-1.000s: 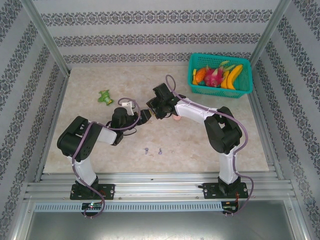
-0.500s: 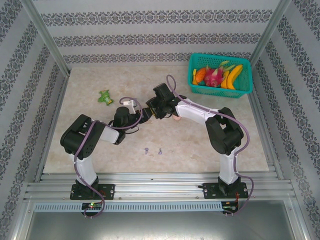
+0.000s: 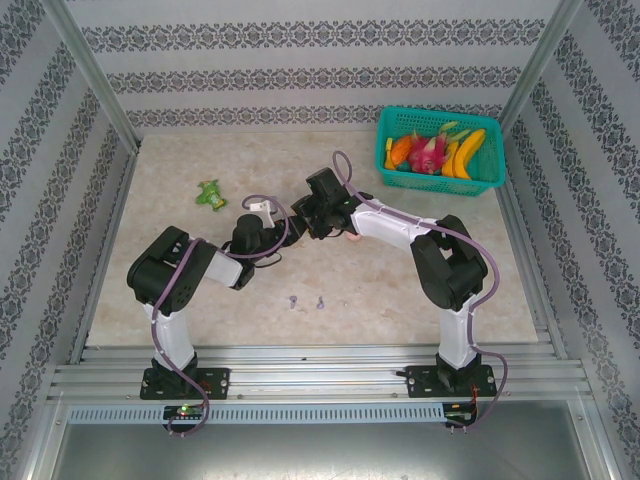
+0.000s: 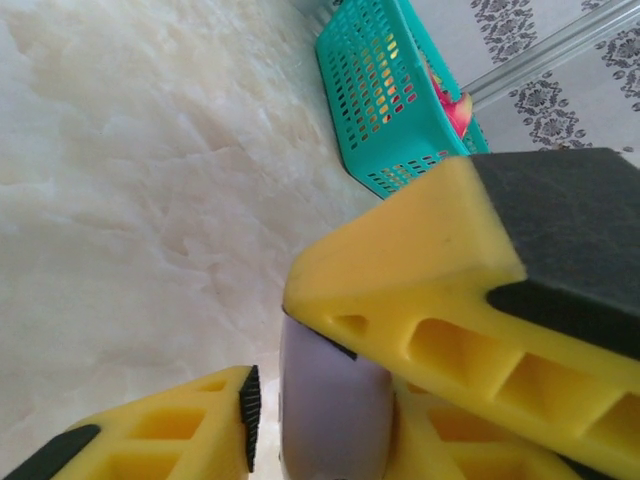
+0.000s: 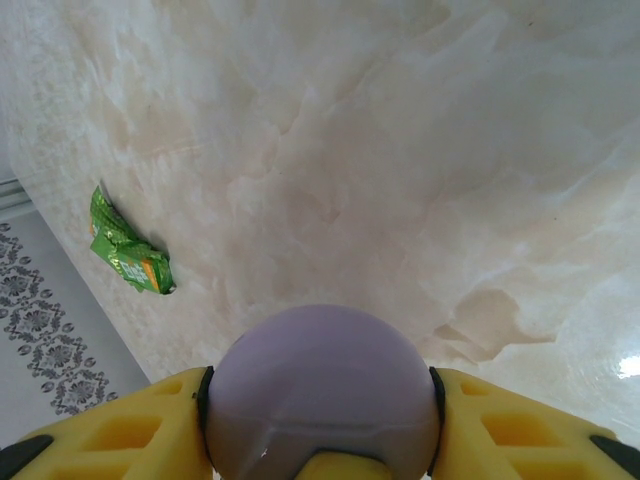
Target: Insert the wireless bluetooth earbuds into the charging case
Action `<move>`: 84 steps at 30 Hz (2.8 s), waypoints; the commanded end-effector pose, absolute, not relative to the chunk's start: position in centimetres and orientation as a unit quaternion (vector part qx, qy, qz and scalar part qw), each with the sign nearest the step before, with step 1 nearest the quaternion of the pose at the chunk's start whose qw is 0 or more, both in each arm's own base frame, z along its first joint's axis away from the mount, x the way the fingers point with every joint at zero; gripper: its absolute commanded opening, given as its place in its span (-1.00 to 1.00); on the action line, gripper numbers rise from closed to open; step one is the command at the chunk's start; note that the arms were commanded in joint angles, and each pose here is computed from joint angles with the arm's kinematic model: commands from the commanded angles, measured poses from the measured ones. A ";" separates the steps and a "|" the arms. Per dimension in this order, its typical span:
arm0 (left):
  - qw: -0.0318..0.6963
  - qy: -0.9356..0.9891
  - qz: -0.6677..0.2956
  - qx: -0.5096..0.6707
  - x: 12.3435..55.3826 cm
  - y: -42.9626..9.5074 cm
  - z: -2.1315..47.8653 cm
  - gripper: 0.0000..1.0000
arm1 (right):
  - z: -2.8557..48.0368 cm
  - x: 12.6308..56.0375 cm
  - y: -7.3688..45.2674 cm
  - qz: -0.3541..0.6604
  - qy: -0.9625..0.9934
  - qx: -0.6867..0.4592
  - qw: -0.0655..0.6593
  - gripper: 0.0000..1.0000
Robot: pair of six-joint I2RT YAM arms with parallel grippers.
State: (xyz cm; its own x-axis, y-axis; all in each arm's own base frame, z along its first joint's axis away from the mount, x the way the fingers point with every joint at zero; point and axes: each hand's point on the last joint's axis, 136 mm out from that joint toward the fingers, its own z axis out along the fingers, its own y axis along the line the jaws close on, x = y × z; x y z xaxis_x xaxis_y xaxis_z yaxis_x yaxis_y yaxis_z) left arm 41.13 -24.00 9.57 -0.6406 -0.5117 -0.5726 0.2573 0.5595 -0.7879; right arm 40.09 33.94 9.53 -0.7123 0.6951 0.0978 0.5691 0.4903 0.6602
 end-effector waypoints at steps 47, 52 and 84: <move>0.362 0.746 -0.548 0.111 35.6 -26.8 19.4 -1.00 | 17.9 35.1 23.7 0.417 0.845 0.086 0.325 0.47; 0.355 0.743 -0.553 0.124 35.0 -27.0 20.3 -1.00 | 19.5 34.4 24.7 0.442 0.830 0.037 0.338 0.46; 0.371 0.717 -0.570 0.154 33.8 -27.1 24.4 -1.00 | 12.8 36.9 26.0 0.459 0.840 0.095 0.275 0.33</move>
